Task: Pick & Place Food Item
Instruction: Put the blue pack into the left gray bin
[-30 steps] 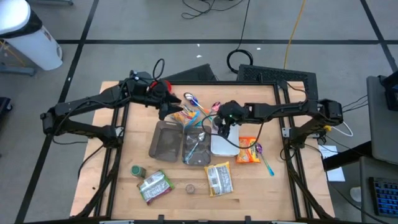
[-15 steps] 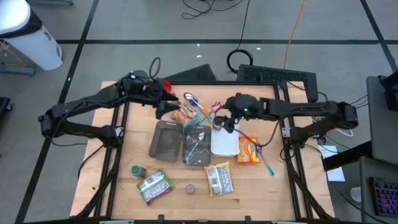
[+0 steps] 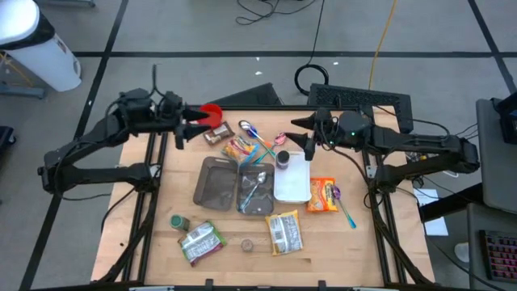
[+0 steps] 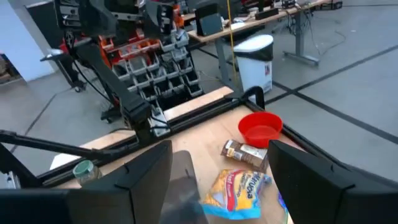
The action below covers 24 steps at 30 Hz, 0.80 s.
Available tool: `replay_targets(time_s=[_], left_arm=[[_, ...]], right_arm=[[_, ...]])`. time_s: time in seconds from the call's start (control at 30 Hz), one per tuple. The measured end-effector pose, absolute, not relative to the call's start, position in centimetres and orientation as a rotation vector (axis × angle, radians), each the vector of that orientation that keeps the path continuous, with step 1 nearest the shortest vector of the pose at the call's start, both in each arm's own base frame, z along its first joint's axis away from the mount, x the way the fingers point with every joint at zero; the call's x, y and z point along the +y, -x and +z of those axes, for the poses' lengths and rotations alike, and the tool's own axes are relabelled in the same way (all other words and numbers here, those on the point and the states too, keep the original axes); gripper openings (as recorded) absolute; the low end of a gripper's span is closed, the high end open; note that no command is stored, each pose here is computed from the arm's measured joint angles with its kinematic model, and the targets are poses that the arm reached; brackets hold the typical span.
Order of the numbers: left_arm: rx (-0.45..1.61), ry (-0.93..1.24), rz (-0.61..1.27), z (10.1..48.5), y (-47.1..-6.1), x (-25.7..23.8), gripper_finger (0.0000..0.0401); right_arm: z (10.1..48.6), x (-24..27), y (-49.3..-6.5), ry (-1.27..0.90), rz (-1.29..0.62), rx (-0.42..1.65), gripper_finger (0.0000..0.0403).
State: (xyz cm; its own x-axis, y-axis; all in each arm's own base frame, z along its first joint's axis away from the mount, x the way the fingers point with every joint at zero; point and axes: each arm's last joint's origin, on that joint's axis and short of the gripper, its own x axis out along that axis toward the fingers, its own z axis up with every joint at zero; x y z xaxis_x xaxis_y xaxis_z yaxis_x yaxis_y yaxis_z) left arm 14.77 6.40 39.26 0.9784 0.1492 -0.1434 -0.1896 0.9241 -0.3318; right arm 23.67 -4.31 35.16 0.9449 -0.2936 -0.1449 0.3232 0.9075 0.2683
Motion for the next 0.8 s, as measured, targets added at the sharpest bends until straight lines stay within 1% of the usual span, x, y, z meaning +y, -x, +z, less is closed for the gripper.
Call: replay_targets(time_s=[0.27, 0.8], left_arm=[[0.068, 0.329, 0.161, 39.89, -14.04, 5.99, 0.0273], [0.070, 0.329, 0.162, 39.86, -14.12, 6.03, 0.0273]], right_arm=[[35.20, -4.26, -23.71, -0.276, -0.309, 0.099, 0.0258], [35.19, -4.26, -23.72, -0.276, -0.309, 0.100, 0.0259]])
